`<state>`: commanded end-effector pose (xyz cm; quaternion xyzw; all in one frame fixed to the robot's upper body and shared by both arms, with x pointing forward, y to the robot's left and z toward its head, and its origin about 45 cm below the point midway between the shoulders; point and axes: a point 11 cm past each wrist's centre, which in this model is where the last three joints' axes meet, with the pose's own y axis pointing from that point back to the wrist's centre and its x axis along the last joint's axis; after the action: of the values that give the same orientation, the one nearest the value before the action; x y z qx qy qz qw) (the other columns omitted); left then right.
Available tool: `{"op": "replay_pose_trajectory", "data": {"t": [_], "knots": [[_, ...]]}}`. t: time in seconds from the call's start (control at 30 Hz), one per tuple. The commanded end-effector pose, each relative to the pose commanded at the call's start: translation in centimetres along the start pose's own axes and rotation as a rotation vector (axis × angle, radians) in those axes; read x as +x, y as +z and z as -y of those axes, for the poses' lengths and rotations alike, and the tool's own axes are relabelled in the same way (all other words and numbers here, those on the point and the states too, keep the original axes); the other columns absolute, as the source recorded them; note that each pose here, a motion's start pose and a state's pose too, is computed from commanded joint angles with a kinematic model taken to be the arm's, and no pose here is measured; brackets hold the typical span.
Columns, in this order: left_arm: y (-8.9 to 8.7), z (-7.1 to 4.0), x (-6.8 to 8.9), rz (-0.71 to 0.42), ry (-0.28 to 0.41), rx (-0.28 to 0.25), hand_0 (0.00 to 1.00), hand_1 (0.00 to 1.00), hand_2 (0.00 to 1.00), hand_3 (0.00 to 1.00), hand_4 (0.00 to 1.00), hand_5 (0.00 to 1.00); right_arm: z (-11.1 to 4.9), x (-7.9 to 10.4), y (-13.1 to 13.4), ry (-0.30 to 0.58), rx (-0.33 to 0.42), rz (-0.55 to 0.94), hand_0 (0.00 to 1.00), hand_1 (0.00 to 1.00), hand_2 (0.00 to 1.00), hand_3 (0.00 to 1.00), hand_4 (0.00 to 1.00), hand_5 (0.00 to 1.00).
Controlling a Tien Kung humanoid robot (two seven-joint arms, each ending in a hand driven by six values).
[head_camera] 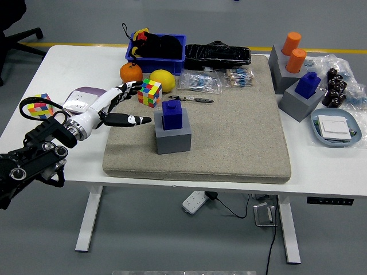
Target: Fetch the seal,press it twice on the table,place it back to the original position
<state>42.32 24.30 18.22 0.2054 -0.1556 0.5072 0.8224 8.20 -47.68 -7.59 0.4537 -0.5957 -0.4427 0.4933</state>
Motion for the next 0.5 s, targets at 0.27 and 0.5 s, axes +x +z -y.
{"op": "replay_pose_trajectory", "data": {"t": [0.27,0.5], "knots": [[1.1,0.8,-1.6,-0.027,-0.009,-0.034,0.898,0.914,0.931,0.956,0.998,0.230,0.1,-0.2,0.2,-0.003,-0.004,-0.002,0.865,0.780,0.741,0.745,0.800,0.568],[2.0,1.6,-3.4,-0.041,-0.033,-0.059,0.893,0.898,0.906,0.954,0.998,0.202,0.0,-0.2,0.0,-0.003,-0.001,-0.005,0.865,0.781,0.741,0.745,0.801,0.568]]}}
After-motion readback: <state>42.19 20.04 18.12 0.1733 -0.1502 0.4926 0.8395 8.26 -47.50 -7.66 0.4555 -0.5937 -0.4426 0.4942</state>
